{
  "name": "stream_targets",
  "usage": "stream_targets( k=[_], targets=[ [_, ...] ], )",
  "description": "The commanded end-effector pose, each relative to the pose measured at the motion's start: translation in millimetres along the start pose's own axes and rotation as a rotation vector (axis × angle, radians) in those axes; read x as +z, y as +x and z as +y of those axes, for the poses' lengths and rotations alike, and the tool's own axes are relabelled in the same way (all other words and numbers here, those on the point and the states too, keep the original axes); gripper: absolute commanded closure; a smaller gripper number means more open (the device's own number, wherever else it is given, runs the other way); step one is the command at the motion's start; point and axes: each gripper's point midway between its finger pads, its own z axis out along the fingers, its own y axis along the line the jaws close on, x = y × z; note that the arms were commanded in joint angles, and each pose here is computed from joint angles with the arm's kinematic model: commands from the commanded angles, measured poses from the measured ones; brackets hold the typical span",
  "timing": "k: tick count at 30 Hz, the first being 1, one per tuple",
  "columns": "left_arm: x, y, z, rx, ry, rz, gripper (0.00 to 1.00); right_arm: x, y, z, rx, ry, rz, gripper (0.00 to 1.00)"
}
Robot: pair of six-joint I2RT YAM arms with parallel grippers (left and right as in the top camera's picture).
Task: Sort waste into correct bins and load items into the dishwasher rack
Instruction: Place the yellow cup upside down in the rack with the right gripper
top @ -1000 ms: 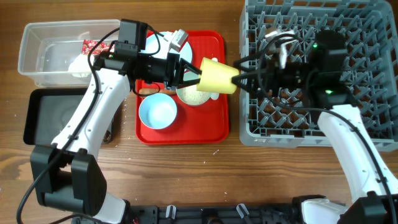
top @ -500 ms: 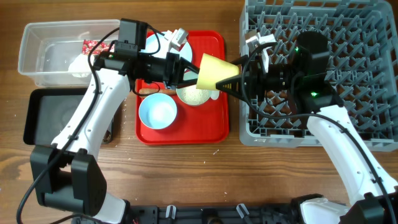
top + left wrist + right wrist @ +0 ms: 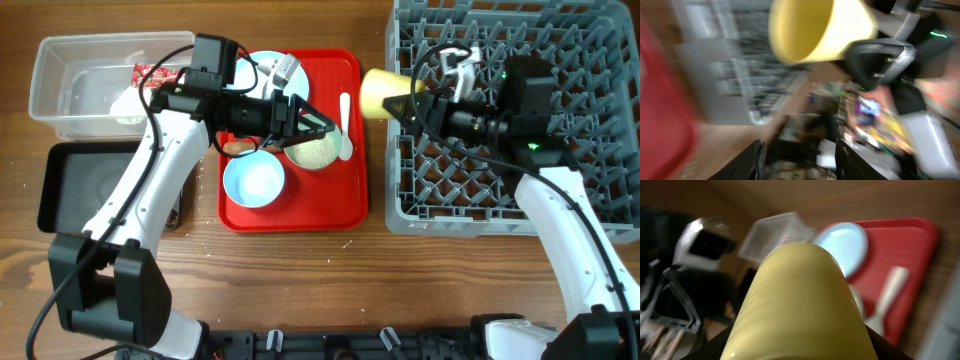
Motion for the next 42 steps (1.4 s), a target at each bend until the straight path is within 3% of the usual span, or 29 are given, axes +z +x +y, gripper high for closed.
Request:
stream_targets(
  k=[1, 9, 15, 27, 32, 34, 38, 42],
  targets=[
    [-14, -18, 54, 0.015, -0.378, -0.117, 0.53, -14, -17, -22, 0.01, 0.213, -0.065, 0.5],
    [-39, -24, 106, 0.026, -0.79, -0.192, 0.5, -88, 5, -55, 0.195, 0.739, 0.071, 0.5],
    [-47, -23, 118, 0.055, -0.951, -0.205, 0.5, -131, 46, -72, 0.285, 0.991, 0.225, 0.49],
    [-41, -21, 117, 0.08, -0.978, -0.196, 0.49, -86, 84, -117, 0.365, 0.96, 0.479, 0.45],
    [-41, -21, 117, 0.08, -0.978, -0.197, 0.49, -63, 99, -138, 0.404, 0.929, 0.547, 0.28],
    [-40, -20, 116, 0.082, -0.977, -0.194, 0.49, -58, 96, -142, 0.399, 0.923, 0.534, 0.16],
    [-34, -20, 114, 0.098, -0.971, -0.187, 0.48, -52, 88, -136, 0.371, 0.865, 0.523, 0.03],
    [-24, -19, 108, 0.128, -0.959, -0.181, 0.44, -52, 75, -126, 0.353, 0.835, 0.505, 0.01]
  ],
)
